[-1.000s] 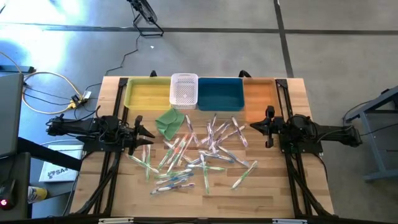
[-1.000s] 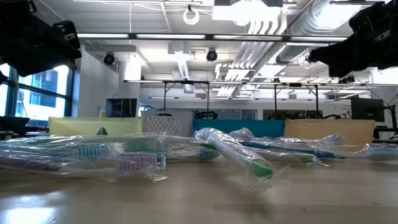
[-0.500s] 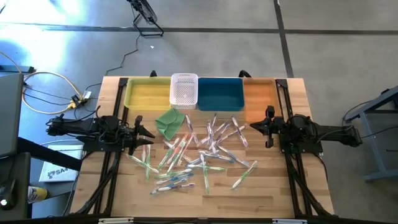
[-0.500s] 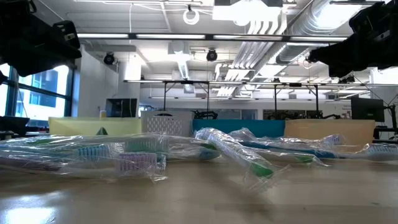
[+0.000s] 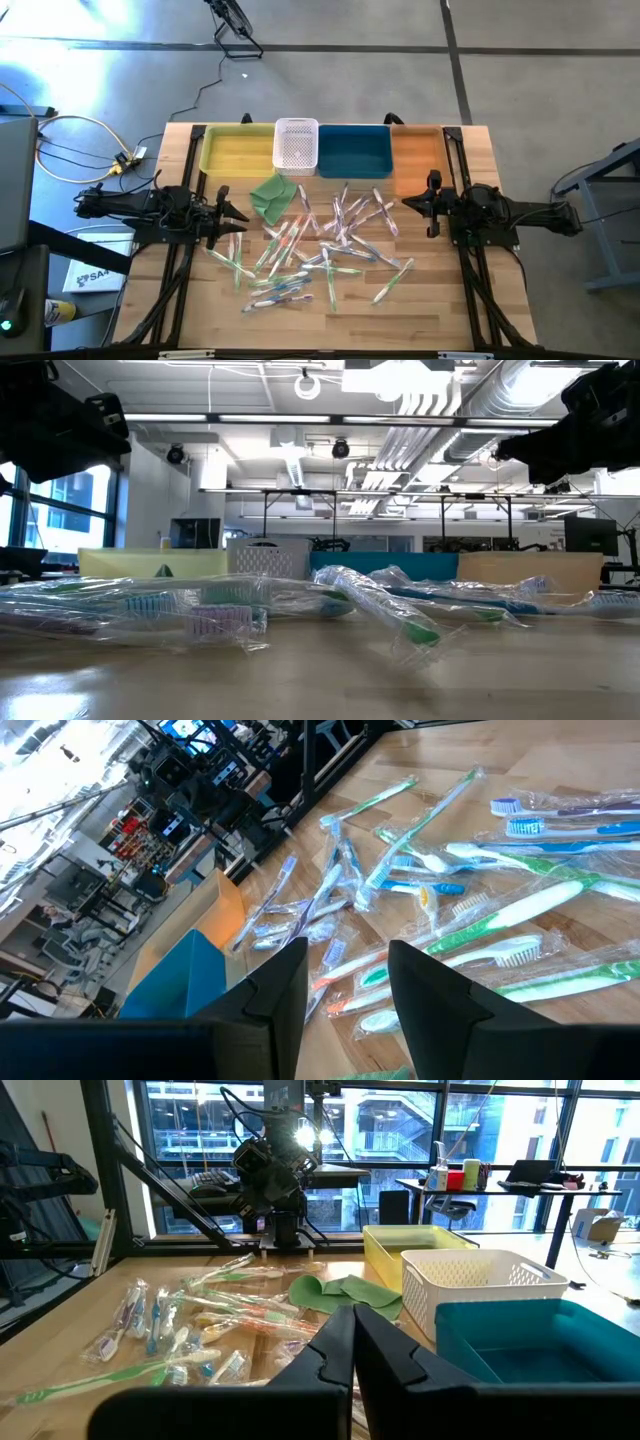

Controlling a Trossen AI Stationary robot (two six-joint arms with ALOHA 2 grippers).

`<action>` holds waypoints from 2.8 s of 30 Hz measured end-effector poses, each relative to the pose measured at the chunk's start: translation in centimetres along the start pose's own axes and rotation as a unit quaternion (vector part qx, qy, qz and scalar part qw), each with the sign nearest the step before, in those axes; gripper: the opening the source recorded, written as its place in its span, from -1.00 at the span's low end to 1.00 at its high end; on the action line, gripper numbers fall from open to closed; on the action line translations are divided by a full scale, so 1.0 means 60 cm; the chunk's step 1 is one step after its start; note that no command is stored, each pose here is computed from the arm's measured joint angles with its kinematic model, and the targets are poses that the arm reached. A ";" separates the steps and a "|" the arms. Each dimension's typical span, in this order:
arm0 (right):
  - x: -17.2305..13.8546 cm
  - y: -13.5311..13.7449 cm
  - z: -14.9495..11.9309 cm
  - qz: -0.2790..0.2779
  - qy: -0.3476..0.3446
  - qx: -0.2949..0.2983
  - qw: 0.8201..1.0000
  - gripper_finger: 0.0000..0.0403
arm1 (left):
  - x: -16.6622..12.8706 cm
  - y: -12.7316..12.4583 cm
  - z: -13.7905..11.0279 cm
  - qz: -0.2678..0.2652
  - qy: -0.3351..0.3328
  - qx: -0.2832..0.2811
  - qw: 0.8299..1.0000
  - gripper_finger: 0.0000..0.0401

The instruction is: Pick & Place Toothbrushes

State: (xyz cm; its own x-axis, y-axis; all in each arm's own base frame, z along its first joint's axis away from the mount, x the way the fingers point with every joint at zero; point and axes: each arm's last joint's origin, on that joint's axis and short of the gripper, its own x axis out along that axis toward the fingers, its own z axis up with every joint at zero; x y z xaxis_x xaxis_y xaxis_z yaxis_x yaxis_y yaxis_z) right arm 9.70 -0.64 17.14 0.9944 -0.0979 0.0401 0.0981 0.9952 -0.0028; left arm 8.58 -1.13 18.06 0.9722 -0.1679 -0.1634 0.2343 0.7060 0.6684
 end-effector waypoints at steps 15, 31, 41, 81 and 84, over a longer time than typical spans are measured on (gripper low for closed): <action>0.000 0.000 0.000 0.000 0.000 0.000 1.000 -0.99 | 0.000 0.000 0.000 0.000 0.000 0.000 1.000 -0.32; 0.000 0.000 0.000 0.000 0.000 0.000 1.000 -0.99 | 0.000 0.000 0.000 0.000 0.000 0.000 1.000 -0.32; 0.000 0.000 0.000 0.000 0.000 0.002 1.000 -0.99 | 0.000 0.002 0.004 -0.001 -0.018 -0.091 0.996 -0.32; 0.000 0.002 0.000 0.025 0.004 0.198 0.980 -0.99 | -0.003 0.026 0.016 0.118 -0.049 -0.333 0.934 -0.32; 0.000 0.002 0.004 0.019 -0.009 0.200 0.980 -0.99 | -0.004 0.027 0.015 0.129 -0.045 -0.333 0.933 -0.32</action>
State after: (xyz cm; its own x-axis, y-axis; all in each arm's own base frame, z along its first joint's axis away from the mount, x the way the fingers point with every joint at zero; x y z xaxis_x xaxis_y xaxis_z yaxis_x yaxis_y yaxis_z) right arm 9.70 -0.54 17.38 0.9957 -0.0652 0.0654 0.0349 0.9213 0.3872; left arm 8.75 -0.57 19.85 0.9993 0.0311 0.0217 -0.0326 0.9967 0.0740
